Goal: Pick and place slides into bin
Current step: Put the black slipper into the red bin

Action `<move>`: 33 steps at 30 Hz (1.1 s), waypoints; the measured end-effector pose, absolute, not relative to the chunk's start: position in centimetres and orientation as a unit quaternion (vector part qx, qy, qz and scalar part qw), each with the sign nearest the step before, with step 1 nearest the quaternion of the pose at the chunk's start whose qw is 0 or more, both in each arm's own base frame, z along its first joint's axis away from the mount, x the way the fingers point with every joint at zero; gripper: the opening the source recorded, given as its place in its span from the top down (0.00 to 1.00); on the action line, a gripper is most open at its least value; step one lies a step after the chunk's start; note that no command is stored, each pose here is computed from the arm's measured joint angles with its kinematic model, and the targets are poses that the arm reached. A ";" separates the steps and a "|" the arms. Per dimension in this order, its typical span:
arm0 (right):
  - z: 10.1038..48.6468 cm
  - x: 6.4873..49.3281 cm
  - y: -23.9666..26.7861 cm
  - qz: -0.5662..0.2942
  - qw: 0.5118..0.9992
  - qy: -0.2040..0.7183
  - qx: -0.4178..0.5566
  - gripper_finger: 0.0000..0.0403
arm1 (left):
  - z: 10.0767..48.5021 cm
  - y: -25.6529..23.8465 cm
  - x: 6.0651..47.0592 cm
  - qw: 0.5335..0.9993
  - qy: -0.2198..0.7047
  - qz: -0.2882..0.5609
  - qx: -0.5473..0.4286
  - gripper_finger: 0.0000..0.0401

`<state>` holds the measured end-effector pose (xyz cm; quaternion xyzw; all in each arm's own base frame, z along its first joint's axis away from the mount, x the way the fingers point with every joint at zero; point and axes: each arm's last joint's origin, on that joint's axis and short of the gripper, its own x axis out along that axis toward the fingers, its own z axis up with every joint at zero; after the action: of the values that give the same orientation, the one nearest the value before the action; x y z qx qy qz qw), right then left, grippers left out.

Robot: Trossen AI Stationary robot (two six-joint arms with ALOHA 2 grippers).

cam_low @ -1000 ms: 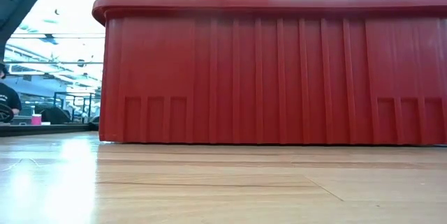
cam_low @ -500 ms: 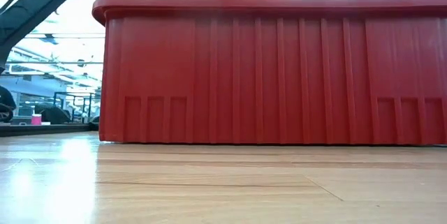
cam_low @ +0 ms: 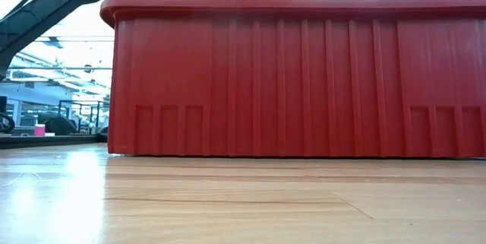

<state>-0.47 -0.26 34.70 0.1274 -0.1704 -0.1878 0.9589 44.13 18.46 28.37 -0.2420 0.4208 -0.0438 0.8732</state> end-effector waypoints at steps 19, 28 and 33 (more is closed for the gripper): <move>34.3 -0.4 -0.3 -0.190 0.962 -0.147 0.128 1.00 | 23.7 18.4 44.4 0.849 0.427 -0.031 -0.311 1.00; 34.3 -0.4 -0.3 -0.191 0.963 -0.146 0.122 1.00 | 22.5 18.7 43.7 0.835 0.454 -0.019 -0.309 1.00; 34.3 -0.4 -0.3 -0.191 0.963 -0.146 0.122 1.00 | 22.5 20.2 43.2 0.839 0.445 0.009 -0.312 1.00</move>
<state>-0.36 -0.29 34.28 0.1223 -0.1463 -0.1907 0.9629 43.21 20.22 22.52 -0.3123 0.4448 0.0088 0.8393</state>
